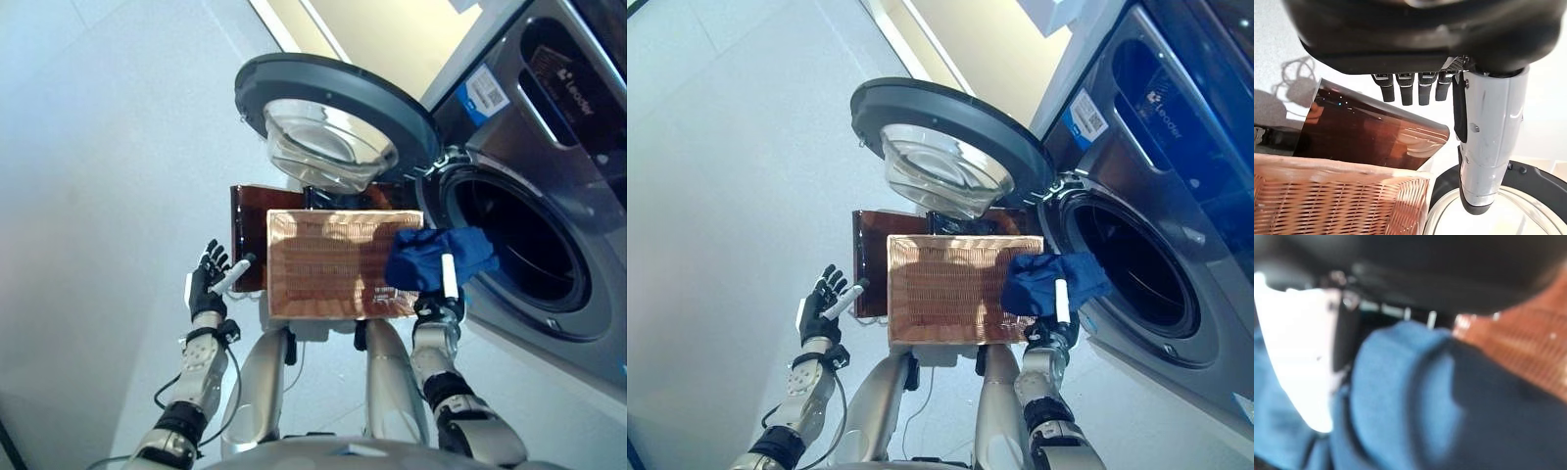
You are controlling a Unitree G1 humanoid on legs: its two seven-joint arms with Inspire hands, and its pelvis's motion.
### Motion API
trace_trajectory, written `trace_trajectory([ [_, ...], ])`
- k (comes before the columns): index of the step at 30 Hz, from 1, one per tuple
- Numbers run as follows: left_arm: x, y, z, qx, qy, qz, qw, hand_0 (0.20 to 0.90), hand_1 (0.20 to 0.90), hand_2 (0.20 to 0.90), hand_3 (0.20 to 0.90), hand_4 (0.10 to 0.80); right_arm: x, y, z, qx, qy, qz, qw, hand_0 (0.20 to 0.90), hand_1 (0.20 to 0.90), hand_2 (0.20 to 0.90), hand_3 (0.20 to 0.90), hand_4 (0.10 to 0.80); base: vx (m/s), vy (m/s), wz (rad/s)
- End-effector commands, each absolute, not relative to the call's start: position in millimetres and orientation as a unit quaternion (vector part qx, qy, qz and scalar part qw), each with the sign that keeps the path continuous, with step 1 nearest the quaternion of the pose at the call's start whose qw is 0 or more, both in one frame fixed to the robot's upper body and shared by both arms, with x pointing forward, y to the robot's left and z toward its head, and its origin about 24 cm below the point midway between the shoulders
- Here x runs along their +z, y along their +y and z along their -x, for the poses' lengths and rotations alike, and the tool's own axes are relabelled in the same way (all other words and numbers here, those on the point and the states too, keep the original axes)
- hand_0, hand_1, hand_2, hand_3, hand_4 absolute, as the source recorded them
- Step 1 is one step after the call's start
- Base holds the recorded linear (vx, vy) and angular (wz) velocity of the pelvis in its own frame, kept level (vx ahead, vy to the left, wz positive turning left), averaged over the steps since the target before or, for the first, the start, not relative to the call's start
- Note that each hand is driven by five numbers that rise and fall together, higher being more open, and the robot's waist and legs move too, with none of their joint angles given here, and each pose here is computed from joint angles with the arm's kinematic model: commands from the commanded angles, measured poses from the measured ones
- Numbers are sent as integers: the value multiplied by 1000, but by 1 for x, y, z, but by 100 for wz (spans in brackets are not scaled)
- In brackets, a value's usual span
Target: Pick up the clothes and place them into the washing machine
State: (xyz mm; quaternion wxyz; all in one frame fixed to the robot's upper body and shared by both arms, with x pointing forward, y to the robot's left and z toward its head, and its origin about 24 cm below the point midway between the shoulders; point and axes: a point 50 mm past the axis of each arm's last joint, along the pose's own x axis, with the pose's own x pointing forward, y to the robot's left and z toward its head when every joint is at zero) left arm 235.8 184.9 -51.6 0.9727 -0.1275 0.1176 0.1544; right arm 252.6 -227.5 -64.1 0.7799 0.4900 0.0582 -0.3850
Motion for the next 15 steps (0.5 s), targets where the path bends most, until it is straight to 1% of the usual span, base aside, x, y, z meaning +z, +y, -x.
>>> trace_trajectory([
  [1,-47,191,-232,183,81,146,969,900,900,900,900,800,-60,-249,-244,-438,-15,-517,736,200,200,200,200,300,0,0,0],
  [2,-48,192,-231,184,83,148,968,900,900,900,900,800,-57,-256,-246,-456,-28,-525,718,200,200,200,200,300,0,0,0],
  [4,-48,192,-231,184,83,148,968,900,900,900,900,800,-54,-261,-249,-466,-37,-527,710,200,200,200,200,300,0,0,0],
  [6,-50,193,-229,180,87,145,969,900,900,900,900,800,-45,-276,-255,-491,-62,-536,684,200,200,200,200,300,5,7,-2],
  [7,-50,192,-229,179,87,145,969,900,900,900,900,800,-44,-277,-255,-491,-63,-536,683,200,200,200,200,300,0,0,0],
  [9,-52,193,-227,177,94,141,970,900,900,900,900,800,-37,-291,-257,-513,-83,-541,661,200,200,200,200,300,0,0,0],
  [11,-53,193,-225,172,96,139,970,900,900,900,900,800,-30,-303,-259,-527,-96,-539,650,200,200,200,200,300,0,0,0],
  [13,-55,196,-223,167,102,130,972,900,900,900,900,800,-13,-325,-262,-544,-125,-537,632,200,200,200,200,300,0,0,0],
  [15,-55,196,-223,166,102,129,972,900,900,900,900,800,-5,-331,-266,-545,-135,-537,629,200,200,200,200,300,0,0,0],
])
